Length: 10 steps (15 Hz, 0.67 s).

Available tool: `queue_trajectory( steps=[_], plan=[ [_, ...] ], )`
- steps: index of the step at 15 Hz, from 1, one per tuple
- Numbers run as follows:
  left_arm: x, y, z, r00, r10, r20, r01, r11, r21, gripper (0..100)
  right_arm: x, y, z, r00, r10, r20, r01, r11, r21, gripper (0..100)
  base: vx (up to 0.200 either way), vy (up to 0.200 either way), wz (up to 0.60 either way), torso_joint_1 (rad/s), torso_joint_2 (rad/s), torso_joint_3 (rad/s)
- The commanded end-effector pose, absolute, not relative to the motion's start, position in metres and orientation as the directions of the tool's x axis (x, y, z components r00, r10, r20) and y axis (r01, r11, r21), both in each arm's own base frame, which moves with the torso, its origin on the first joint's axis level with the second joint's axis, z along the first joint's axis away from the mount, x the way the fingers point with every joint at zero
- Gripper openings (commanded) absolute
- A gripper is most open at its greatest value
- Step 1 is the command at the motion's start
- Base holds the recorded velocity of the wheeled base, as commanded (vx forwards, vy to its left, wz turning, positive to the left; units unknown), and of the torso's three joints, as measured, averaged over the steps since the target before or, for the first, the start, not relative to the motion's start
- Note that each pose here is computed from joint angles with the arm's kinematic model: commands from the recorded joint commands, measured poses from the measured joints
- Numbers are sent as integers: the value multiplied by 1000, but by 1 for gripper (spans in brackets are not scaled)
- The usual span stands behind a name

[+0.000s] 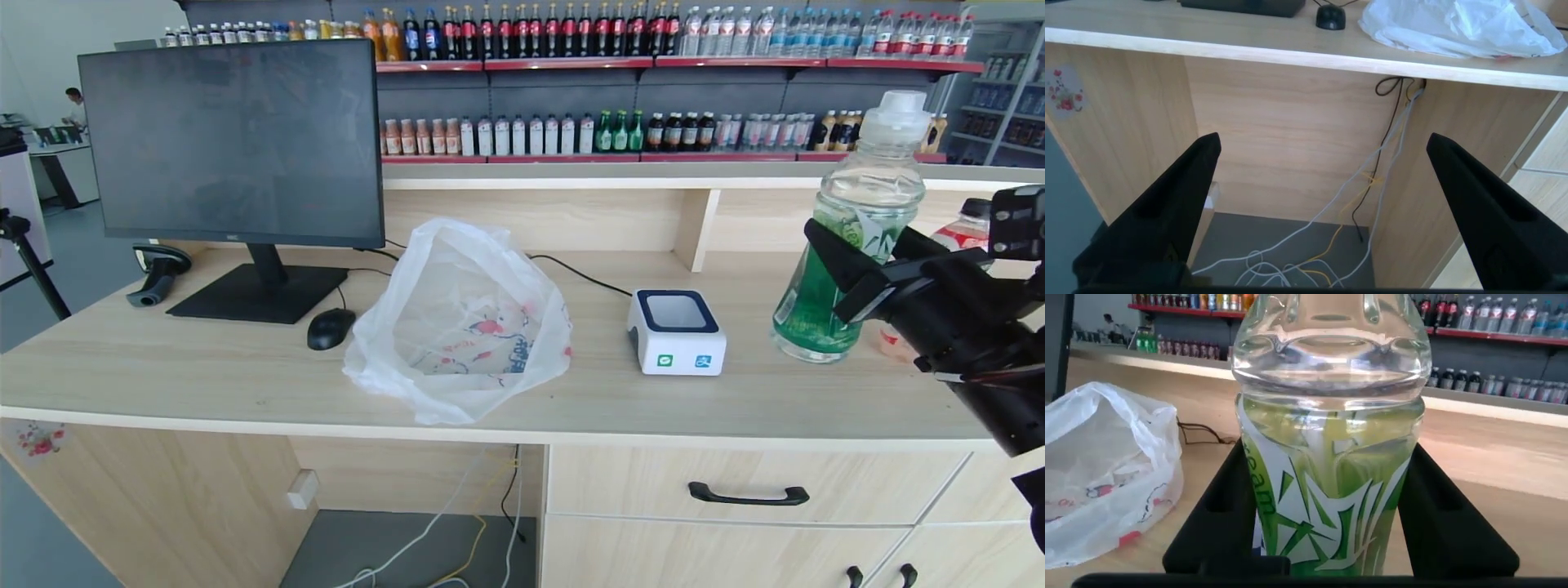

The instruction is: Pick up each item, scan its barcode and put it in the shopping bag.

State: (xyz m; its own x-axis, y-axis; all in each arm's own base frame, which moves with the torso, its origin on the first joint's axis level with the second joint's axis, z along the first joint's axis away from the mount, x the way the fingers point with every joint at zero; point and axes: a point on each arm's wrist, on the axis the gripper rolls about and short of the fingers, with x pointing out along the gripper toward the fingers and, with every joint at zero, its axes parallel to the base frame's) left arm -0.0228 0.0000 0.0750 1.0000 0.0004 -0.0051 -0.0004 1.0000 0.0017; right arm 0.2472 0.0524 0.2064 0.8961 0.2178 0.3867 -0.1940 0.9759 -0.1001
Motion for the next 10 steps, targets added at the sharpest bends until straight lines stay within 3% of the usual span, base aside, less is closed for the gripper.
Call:
queue_trajectory(
  steps=[1, 3, 10],
  plan=[
    [-23, 0, 75, 1000, 0, -5, 0, 1000, 2, 100, 254, 77, 205, 898, 219, 382, -208, 976, -72, 0, 0, 0, 0, 0, 0, 0],
    [-23, 0, 75, 1000, 2, -5, -2, 1000, 2, 100, 251, 87, 199, 905, 226, 361, -223, 973, -50, 0, 0, 0, 0, 0, 0, 0],
    [-23, 0, 75, 1000, 0, -5, 0, 1000, 3, 100, 259, 57, 204, 918, 116, 380, -107, 993, -46, 0, 0, 0, 0, 0, 0, 0]
  ],
)
